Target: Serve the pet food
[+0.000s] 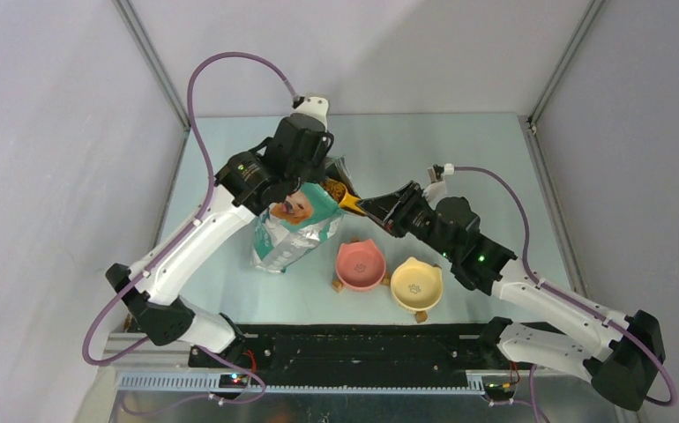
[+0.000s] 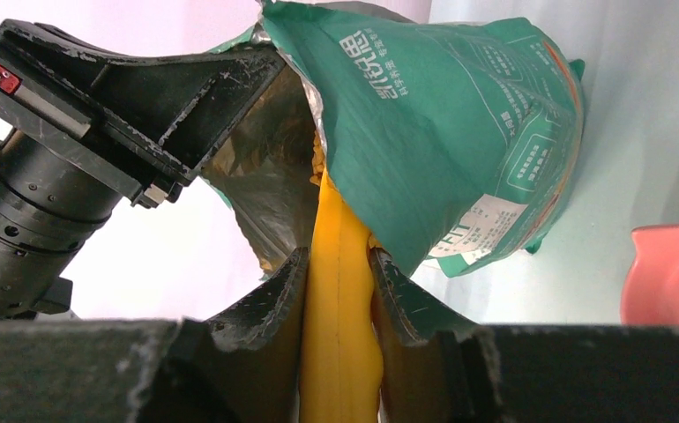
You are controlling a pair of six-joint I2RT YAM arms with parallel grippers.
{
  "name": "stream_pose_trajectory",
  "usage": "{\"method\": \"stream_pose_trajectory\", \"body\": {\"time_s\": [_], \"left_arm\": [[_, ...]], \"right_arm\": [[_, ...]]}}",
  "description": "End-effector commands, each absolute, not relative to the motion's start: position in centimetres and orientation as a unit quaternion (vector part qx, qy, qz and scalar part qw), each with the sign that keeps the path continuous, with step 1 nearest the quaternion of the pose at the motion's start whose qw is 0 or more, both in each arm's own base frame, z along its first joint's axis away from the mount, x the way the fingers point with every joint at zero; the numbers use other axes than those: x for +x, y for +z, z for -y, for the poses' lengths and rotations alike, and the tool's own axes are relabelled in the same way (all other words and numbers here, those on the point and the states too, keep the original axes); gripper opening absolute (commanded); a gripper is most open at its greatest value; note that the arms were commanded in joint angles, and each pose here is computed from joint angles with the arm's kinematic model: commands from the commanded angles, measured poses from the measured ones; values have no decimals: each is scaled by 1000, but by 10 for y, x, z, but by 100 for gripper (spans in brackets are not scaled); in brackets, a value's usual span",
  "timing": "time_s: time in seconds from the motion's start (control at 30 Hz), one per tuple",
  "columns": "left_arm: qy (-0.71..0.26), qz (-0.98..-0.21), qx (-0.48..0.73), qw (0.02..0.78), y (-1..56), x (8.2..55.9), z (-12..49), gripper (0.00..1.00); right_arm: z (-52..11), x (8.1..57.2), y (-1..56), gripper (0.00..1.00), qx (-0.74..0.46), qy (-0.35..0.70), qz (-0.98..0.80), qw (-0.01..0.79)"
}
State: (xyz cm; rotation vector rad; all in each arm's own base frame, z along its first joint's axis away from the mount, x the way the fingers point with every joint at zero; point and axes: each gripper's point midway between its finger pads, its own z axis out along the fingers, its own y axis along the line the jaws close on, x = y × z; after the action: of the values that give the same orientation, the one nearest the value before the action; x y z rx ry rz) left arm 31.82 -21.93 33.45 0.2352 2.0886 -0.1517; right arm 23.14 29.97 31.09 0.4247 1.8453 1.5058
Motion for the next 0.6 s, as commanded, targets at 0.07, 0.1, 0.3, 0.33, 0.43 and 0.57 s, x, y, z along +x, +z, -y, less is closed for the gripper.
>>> {"method": "stream_pose_trajectory", "body": {"time_s": [0.07, 0.1, 0.3, 0.33, 0.43, 0.57], "left_arm": [[-103, -838, 65, 532, 364, 317, 215, 0], [-103, -838, 65, 531, 363, 317, 216, 0], [-109, -839, 69, 529, 357, 314, 217, 0], [-109, -839, 70, 528, 356, 313, 217, 0], [-111, -838, 69, 529, 357, 313, 217, 0], [-112, -837, 68, 531, 359, 312, 217, 0]], "right_arm": [[-285, 246, 335, 0, 200, 590, -673, 399], [-284, 246, 338, 0, 198, 589, -672, 404], [-268, 245, 339, 0, 205, 565, -676, 426], [-264, 246, 339, 0, 210, 560, -676, 431], [-256, 243, 339, 0, 215, 554, -678, 433], [-253, 242, 333, 0, 220, 550, -687, 421]]}}
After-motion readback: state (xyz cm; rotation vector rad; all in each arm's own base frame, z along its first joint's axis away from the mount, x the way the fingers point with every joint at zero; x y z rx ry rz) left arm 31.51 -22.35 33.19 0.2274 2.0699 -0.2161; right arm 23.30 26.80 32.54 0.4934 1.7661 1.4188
